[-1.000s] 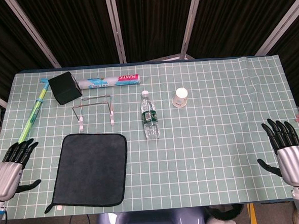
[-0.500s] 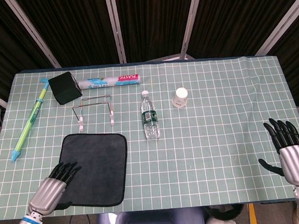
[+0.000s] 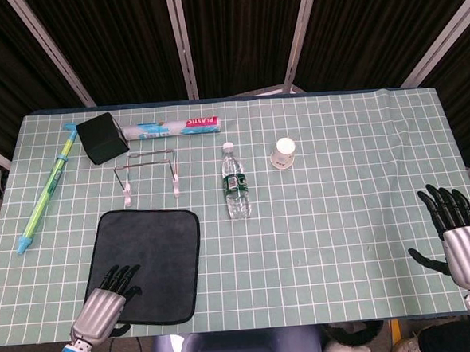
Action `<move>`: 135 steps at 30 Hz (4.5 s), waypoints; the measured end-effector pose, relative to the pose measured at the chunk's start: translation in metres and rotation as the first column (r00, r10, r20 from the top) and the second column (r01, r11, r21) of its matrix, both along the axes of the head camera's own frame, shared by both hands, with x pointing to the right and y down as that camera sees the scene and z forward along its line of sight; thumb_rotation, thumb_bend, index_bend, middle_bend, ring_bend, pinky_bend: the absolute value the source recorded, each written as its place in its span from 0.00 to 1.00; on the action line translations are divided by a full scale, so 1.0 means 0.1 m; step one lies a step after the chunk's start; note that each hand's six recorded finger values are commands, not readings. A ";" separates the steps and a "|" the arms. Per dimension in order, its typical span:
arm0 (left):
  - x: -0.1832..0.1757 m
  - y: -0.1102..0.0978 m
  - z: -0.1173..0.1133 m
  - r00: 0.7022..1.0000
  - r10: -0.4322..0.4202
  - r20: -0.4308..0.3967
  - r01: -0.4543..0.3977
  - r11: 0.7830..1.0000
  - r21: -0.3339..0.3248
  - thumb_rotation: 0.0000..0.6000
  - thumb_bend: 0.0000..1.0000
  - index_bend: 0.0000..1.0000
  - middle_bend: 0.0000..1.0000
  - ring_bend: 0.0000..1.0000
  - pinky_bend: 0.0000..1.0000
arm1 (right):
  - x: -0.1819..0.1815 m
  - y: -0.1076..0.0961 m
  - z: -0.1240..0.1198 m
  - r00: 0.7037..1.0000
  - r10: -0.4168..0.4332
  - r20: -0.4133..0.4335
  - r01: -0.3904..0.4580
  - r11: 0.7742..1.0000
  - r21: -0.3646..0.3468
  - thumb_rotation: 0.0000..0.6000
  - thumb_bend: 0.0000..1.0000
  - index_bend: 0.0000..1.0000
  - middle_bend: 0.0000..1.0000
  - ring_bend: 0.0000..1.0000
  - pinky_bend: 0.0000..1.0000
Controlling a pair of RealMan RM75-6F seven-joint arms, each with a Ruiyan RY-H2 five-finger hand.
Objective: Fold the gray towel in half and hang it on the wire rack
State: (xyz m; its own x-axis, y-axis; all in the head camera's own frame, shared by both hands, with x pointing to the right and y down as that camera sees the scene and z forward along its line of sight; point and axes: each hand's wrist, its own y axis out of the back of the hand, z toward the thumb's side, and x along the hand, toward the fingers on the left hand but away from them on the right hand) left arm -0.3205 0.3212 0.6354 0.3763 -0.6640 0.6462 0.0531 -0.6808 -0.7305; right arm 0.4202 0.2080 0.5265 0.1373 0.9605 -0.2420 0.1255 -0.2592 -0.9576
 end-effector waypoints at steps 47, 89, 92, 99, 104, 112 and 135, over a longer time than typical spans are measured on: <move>-0.08 0.28 0.38 0.995 -0.060 -0.073 0.061 0.998 0.013 1.00 0.24 0.34 0.00 0.00 0.00 | 0.05 -0.03 0.02 1.000 0.017 -0.001 -0.017 1.000 -0.011 1.00 0.00 0.00 0.00 0.00 0.00; -0.07 0.29 0.32 0.997 -0.060 -0.053 0.059 0.998 -0.022 1.00 0.55 0.49 0.00 0.00 0.00 | 0.06 -0.03 0.03 1.000 0.023 0.005 -0.023 0.999 -0.023 1.00 0.00 0.00 0.00 0.00 0.00; -0.08 0.28 0.32 0.997 -0.064 -0.053 0.063 0.998 -0.020 1.00 0.56 0.59 0.00 0.00 0.00 | 0.07 -0.03 0.03 1.000 0.025 0.006 -0.024 0.999 -0.024 1.00 0.00 0.00 0.00 0.00 0.00; -0.05 0.19 0.31 0.996 -0.071 -0.057 0.071 0.997 -0.005 1.00 0.56 0.62 0.00 0.00 0.00 | 0.06 -0.03 0.03 1.000 0.023 0.003 -0.023 0.999 -0.024 1.00 0.00 0.00 0.00 0.00 0.00; 0.02 0.04 0.30 0.996 -0.072 -0.059 0.073 0.997 0.008 1.00 0.56 0.65 0.00 0.00 0.00 | 0.06 -0.02 0.03 1.000 0.022 -0.003 -0.022 0.999 -0.024 1.00 0.00 0.00 0.00 0.00 0.00; 0.15 -0.44 0.30 0.997 -0.053 -0.060 0.054 0.998 0.016 1.00 0.56 0.66 0.00 0.00 0.00 | 0.08 -0.04 0.08 0.999 0.029 -0.026 -0.030 0.999 -0.030 1.00 0.00 0.00 0.00 0.00 0.00; 0.18 -1.62 0.81 0.992 0.034 0.123 -0.033 0.999 -0.007 1.00 0.56 0.66 0.00 0.00 0.00 | 0.14 -0.13 0.20 0.992 0.075 -0.100 -0.078 0.996 -0.031 1.00 0.00 0.00 0.00 0.00 0.00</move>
